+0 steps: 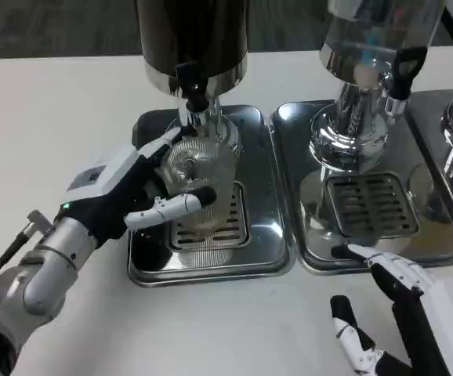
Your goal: Grasp the cup under the faucet to collect the drink, then remove the cup.
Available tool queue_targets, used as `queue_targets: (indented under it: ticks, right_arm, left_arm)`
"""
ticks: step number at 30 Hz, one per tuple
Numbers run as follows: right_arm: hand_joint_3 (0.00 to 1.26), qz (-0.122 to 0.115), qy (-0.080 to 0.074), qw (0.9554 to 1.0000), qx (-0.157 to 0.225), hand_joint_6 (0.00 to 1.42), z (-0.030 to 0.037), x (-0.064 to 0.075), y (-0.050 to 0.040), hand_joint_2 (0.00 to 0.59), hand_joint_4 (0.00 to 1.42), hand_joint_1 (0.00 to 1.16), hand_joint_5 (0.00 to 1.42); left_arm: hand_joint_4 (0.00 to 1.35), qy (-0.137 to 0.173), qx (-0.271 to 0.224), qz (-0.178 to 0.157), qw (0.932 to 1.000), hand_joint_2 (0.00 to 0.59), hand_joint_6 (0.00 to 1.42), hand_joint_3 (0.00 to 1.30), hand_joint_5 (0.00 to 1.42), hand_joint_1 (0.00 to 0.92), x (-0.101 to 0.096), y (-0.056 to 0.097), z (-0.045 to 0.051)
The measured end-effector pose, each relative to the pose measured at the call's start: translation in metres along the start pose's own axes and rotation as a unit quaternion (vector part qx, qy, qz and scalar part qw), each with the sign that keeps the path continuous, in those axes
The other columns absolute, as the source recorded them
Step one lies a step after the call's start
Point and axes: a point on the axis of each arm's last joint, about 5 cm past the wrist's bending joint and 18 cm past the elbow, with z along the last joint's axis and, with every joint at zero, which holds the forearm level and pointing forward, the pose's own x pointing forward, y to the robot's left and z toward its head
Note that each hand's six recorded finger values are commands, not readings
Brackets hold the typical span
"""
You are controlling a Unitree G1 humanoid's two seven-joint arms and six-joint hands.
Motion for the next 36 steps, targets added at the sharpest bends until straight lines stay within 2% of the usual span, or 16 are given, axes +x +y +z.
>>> queue_targets:
  ticks: [6, 10, 13, 16, 18, 19, 20, 24, 26, 28, 30, 31, 32, 35, 36]
  right_arm:
    - [0.33, -0.002, -0.001, 1.0000, 0.002, 0.30, -0.0001, 0.001, 0.0012, 0.443, 0.28, 0.43, 0.26]
    - [0.34, -0.001, -0.003, 1.0000, 0.004, 0.31, -0.0009, 0.004, 0.0035, 0.443, 0.28, 0.43, 0.27]
    - [0.34, -0.004, -0.006, 1.0000, 0.006, 0.31, -0.0009, 0.007, 0.0035, 0.443, 0.28, 0.43, 0.27]
    - [0.33, -0.004, -0.007, 0.9999, 0.008, 0.26, -0.0011, 0.008, 0.0040, 0.443, 0.28, 0.43, 0.27]
    - [0.33, -0.006, -0.006, 0.9999, 0.008, 0.24, -0.0010, 0.008, 0.0041, 0.443, 0.28, 0.43, 0.27]
    - [0.33, -0.007, -0.005, 0.9999, 0.008, 0.24, -0.0012, 0.009, 0.0040, 0.443, 0.28, 0.43, 0.27]
    - [0.33, -0.007, -0.004, 0.9999, 0.007, 0.23, -0.0015, 0.009, 0.0038, 0.443, 0.28, 0.43, 0.27]
    - [0.33, -0.008, -0.004, 1.0000, 0.005, 0.23, -0.0021, 0.009, 0.0032, 0.443, 0.28, 0.43, 0.27]
    - [0.32, -0.010, -0.001, 0.9999, 0.008, 0.23, -0.0025, 0.010, 0.0028, 0.443, 0.28, 0.43, 0.27]
    - [0.32, -0.011, 0.001, 0.9999, 0.010, 0.23, -0.0027, 0.010, 0.0026, 0.443, 0.28, 0.43, 0.27]
    - [0.32, -0.011, 0.005, 0.9999, 0.011, 0.23, -0.0031, 0.011, 0.0024, 0.445, 0.29, 0.43, 0.27]
    - [0.32, -0.010, 0.007, 0.9999, 0.012, 0.23, -0.0033, 0.011, 0.0023, 0.446, 0.29, 0.43, 0.27]
    - [0.32, -0.008, 0.012, 0.9998, 0.015, 0.23, -0.0037, 0.012, 0.0024, 0.447, 0.29, 0.43, 0.27]
    - [0.34, -0.006, 0.019, 0.9996, 0.018, 0.23, -0.0043, 0.013, 0.0025, 0.451, 0.30, 0.44, 0.28]
    - [0.34, -0.006, 0.021, 0.9996, 0.020, 0.23, -0.0044, 0.013, 0.0026, 0.452, 0.30, 0.44, 0.28]
  left_arm:
    - [0.05, -0.016, -0.003, 0.030, 0.9994, 0.057, 0.83, 0.11, 0.52, 0.000, -0.002, 0.012, -0.0012]
    - [0.05, -0.022, -0.012, 0.048, 0.9985, 0.046, 0.81, 0.12, 0.51, 0.000, -0.011, 0.017, -0.0054]
    - [0.09, -0.025, -0.020, 0.058, 0.9978, 0.054, 0.87, 0.15, 0.53, 0.000, -0.019, 0.022, -0.0085]
    - [0.18, -0.028, -0.038, 0.068, 0.9966, 0.058, 0.87, 0.22, 0.55, 0.000, -0.025, 0.031, -0.0098]
    - [0.19, -0.040, -0.074, 0.090, 0.9924, 0.061, 0.73, 0.23, 0.43, 0.000, -0.034, 0.045, -0.0103]
    - [0.16, -0.048, -0.088, 0.099, 0.9900, 0.058, 0.56, 0.24, 0.30, 0.000, -0.037, 0.054, -0.0097]
    - [0.15, -0.055, -0.100, 0.100, 0.9884, 0.060, 0.48, 0.25, 0.25, 0.000, -0.038, 0.060, -0.0092]
    - [0.12, -0.077, -0.167, 0.058, 0.9812, 0.069, 0.36, 0.24, 0.18, 0.000, -0.042, 0.087, -0.0104]
    - [0.12, -0.090, -0.214, 0.019, 0.9726, 0.065, 0.33, 0.23, 0.17, 0.000, -0.044, 0.101, -0.0117]
    - [0.11, -0.095, -0.260, -0.014, 0.9607, 0.070, 0.30, 0.23, 0.16, 0.000, -0.044, 0.108, -0.0144]
    - [0.11, -0.106, -0.315, -0.061, 0.9411, 0.070, 0.30, 0.23, 0.16, 0.000, -0.040, 0.117, -0.0168]
    - [0.10, -0.112, -0.328, -0.081, 0.9345, 0.060, 0.27, 0.22, 0.15, 0.000, -0.037, 0.121, -0.0166]
    - [0.09, -0.122, -0.342, -0.115, 0.9247, 0.058, 0.24, 0.22, 0.13, 0.000, -0.032, 0.128, -0.0158]
    - [0.09, -0.139, -0.357, -0.142, 0.9126, 0.058, 0.21, 0.22, 0.13, 0.000, -0.026, 0.137, -0.0163]
    - [0.09, -0.143, -0.360, -0.144, 0.9105, 0.057, 0.21, 0.22, 0.13, 0.000, -0.025, 0.139, -0.0165]
